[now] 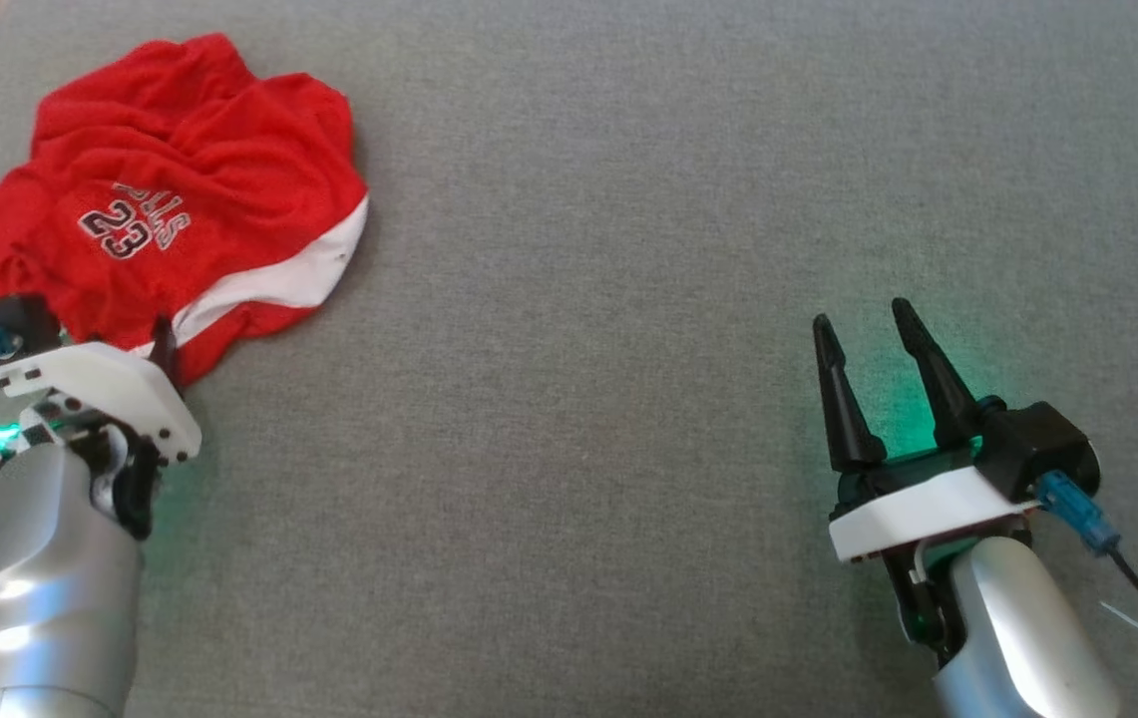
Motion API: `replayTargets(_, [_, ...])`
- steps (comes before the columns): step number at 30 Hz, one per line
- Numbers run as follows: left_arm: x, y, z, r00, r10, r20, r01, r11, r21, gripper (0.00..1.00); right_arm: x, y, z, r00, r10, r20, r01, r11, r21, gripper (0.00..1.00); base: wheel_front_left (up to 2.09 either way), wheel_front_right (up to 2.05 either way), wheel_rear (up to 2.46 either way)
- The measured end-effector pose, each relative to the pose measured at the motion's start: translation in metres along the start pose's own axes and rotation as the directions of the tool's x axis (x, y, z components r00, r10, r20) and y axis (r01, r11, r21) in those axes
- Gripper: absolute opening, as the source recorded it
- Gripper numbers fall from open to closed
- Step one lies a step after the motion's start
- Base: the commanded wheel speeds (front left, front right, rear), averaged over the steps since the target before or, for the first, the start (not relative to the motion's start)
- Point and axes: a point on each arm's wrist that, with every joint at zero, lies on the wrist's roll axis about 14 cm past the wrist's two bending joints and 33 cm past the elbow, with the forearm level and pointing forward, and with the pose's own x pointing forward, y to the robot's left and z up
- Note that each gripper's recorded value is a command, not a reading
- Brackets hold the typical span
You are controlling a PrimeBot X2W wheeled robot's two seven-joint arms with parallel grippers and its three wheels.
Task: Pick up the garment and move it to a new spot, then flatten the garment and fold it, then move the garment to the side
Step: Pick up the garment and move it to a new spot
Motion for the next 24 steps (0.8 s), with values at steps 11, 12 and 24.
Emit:
replayTargets(11, [0.011, -0.010, 0.002, 0.997, -0.030, -0.076, 0.029, 0.999, -0.025, 0.00, 0.001, -0.009, 0.001, 1.000, -0.021, 0.004, 0.021, 1.000, -0.005, 1.00, 0.00, 0.00, 0.00])
replayTargets(12, [0.011, -0.011, 0.003, 0.997, -0.034, -0.064, 0.032, 0.999, -0.027, 0.00, 0.001, -0.009, 0.002, 1.000, -0.022, 0.009, 0.022, 1.000, -0.007, 1.00, 0.00, 0.00, 0.00])
replayTargets(24, [-0.019, -0.038, 0.103, 0.889, -0.116, 0.442, 0.113, 0.993, 0.034, 0.00, -0.008, -0.009, 0.027, 0.997, -0.033, 0.066, 0.034, 0.999, -0.016, 1.00, 0.00, 0.00, 0.00])
